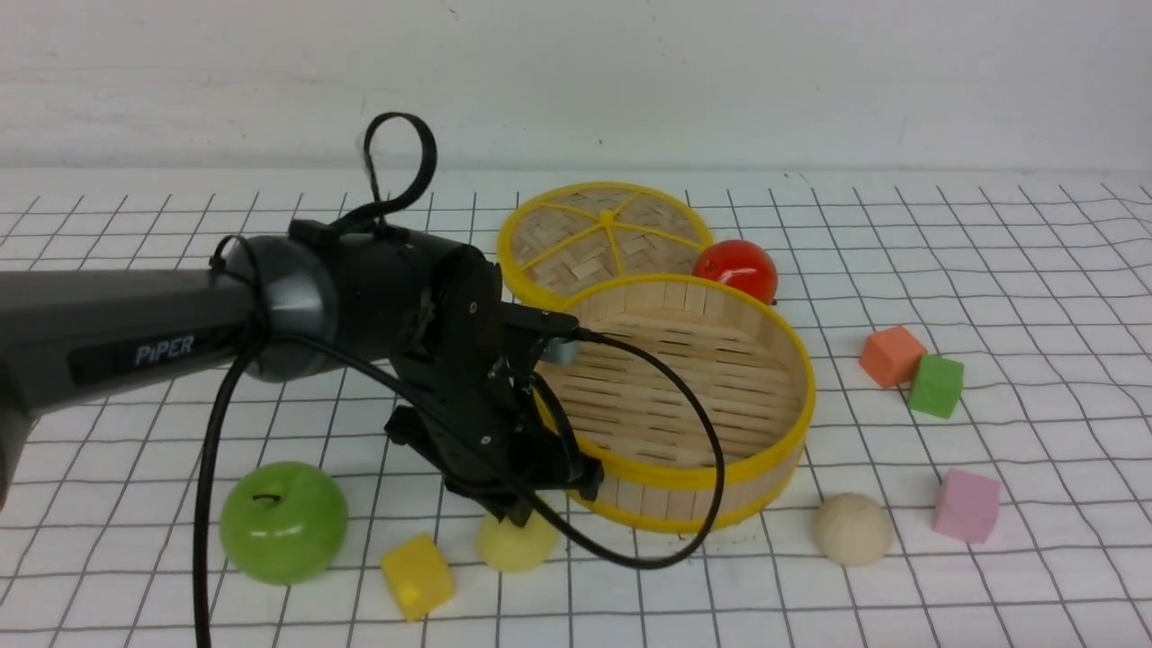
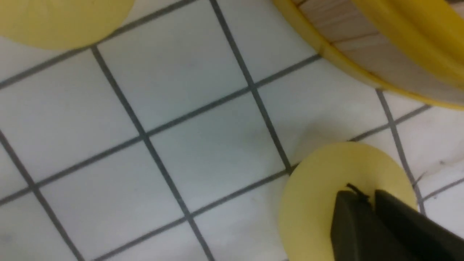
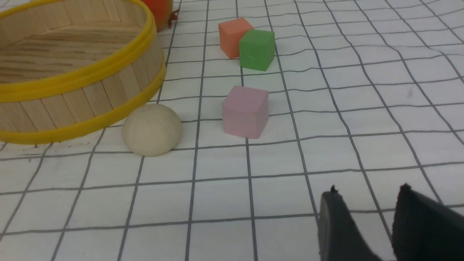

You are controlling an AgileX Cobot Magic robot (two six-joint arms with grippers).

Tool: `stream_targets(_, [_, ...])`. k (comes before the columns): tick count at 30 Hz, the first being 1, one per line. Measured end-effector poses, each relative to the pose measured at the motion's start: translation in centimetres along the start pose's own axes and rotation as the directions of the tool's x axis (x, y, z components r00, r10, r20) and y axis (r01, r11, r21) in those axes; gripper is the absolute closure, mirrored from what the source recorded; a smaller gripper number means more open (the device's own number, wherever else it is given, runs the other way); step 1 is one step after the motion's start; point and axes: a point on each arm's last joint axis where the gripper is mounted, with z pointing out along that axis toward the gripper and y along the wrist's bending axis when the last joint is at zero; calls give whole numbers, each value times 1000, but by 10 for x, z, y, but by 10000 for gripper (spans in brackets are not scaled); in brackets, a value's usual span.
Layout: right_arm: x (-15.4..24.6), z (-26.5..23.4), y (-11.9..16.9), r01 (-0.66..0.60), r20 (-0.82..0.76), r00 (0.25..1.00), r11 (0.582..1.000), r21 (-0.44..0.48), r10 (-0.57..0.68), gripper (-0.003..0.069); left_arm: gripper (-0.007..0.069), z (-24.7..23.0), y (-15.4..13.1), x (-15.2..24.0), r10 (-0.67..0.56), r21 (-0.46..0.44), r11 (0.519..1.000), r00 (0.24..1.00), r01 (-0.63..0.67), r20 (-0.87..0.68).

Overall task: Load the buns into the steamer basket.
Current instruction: Use the left arm to grab a steamed stuffed bun, then use the left arm to put the steamed stuffed bun into the steamer

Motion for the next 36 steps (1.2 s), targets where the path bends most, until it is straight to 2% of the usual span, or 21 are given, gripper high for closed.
stream_targets(4, [0,0,0,0,0,1000,1000,0,0,420,638,-14,-2,3,-1,0,1000,999,1,-36])
stream_targets(8, [0,0,0,0,0,1000,1000,0,0,420,638,-55,-16,5,28,15,999,999,-28,18])
stream_targets(10, [0,0,0,0,0,1000,1000,0,0,420,638,-89,-35,-4,67,50,996,987,-75,148])
stream_targets(14, [0,0,0,0,0,1000,1000,0,0,420,638,-113,-52,-30,71,89,991,948,-103,309])
stream_targets(18, [0,0,0,0,0,1000,1000,0,0,420,638,-101,-57,-51,80,88,989,938,-116,338])
stream_targets(22, [0,0,0,0,0,1000,1000,0,0,420,621,-47,-60,-72,90,73,991,959,-114,268])
stream_targets(23, [0,0,0,0,0,1000,1000,0,0,420,619,-48,-60,-72,90,73,991,959,-114,270])
stream_targets(24, [0,0,0,0,0,1000,1000,0,0,420,587,-27,-60,-77,95,65,991,968,-113,234])
stream_targets(27, [0,0,0,0,0,1000,1000,0,0,420,507,-9,-58,-81,94,57,993,975,-108,203])
stream_targets(28, [0,0,0,0,0,1000,1000,0,0,420,459,-7,-58,-83,93,56,993,975,-107,200])
stream_targets(29, [0,0,0,0,0,1000,1000,0,0,420,451,-6,-58,-84,95,55,993,975,-107,199])
stream_targets(30, [0,0,0,0,0,1000,1000,0,0,420,382,-8,-58,-86,95,53,993,974,-108,205])
stream_targets(32, [0,0,0,0,0,1000,1000,0,0,420,321,-14,-58,-88,96,54,993,973,-110,210])
stream_targets(34, [0,0,0,0,0,1000,1000,0,0,420,222,-34,-60,-89,99,56,992,971,-114,216])
stream_targets(36, [0,0,0,0,0,1000,1000,0,0,420,188,-49,-60,-88,102,56,992,971,-117,218])
